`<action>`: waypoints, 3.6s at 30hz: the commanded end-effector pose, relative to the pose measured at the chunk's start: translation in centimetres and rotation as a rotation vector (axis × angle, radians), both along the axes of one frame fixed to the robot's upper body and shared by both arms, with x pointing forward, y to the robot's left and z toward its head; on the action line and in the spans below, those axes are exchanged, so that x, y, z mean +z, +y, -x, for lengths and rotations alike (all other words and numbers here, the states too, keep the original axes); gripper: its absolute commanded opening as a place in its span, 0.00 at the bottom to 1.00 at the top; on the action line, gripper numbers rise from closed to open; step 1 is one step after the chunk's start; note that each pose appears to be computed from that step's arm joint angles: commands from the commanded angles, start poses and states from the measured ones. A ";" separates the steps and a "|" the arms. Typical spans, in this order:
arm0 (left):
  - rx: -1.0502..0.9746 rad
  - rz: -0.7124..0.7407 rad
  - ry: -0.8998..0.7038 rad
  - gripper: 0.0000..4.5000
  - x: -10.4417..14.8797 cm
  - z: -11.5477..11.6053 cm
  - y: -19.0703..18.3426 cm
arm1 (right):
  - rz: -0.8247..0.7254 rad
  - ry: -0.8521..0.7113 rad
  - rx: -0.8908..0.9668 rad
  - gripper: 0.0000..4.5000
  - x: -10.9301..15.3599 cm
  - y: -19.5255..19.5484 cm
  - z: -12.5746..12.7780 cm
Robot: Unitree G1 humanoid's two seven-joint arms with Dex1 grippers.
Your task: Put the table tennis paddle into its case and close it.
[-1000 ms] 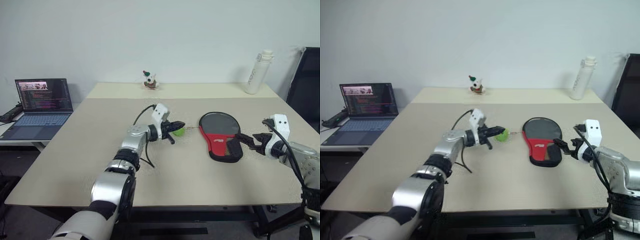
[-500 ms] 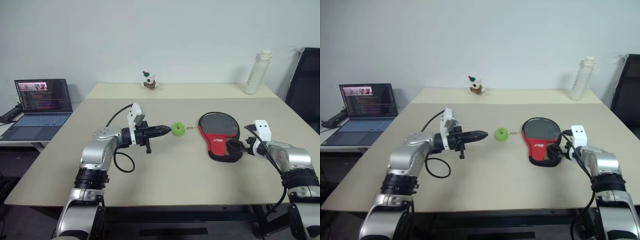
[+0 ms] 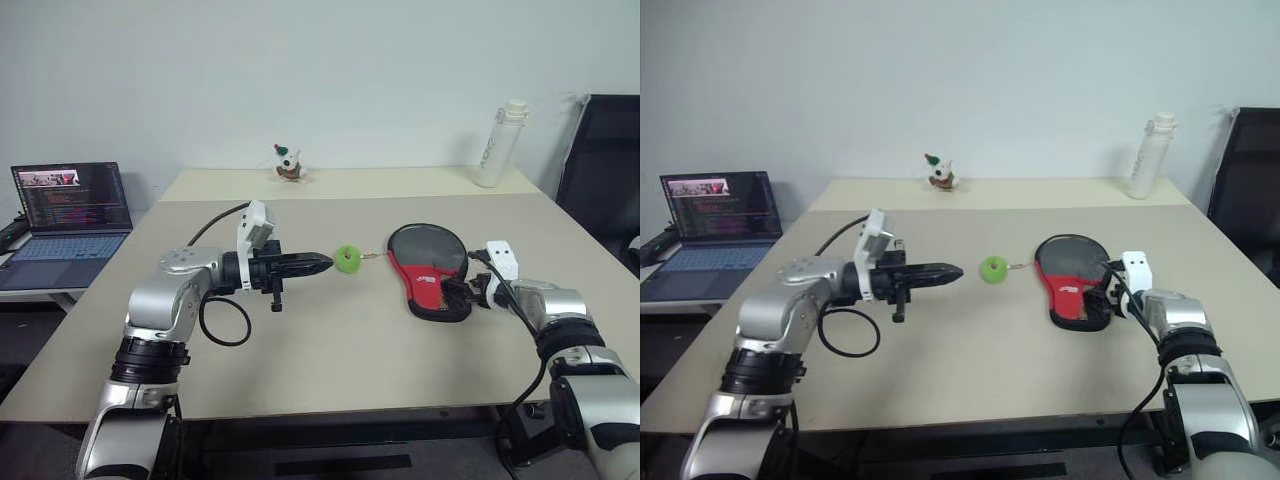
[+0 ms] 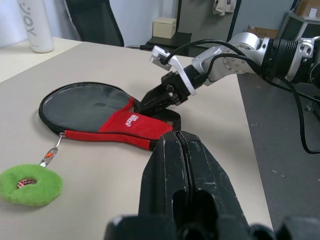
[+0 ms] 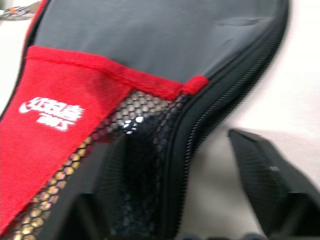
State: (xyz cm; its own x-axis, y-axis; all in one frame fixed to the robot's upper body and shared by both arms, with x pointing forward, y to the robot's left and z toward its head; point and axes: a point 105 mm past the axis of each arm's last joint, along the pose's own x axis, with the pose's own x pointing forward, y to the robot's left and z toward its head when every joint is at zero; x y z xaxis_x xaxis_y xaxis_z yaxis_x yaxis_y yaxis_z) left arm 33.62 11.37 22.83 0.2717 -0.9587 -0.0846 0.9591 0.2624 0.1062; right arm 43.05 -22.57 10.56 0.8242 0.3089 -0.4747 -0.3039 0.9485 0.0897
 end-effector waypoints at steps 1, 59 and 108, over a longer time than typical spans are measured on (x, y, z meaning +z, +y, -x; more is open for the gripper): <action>-0.021 -0.004 -0.055 0.00 1.1 0.6 -0.3 | 0.001 0.091 0.047 0.51 -2.7 1.7 0.7; -0.175 -0.182 0.088 0.00 -4.2 5.8 1.4 | -0.236 0.241 0.167 0.00 -1.2 8.6 14.8; 0.103 -0.168 0.060 0.09 -5.3 1.5 2.5 | -0.134 -0.240 0.437 1.00 6.4 12.4 9.5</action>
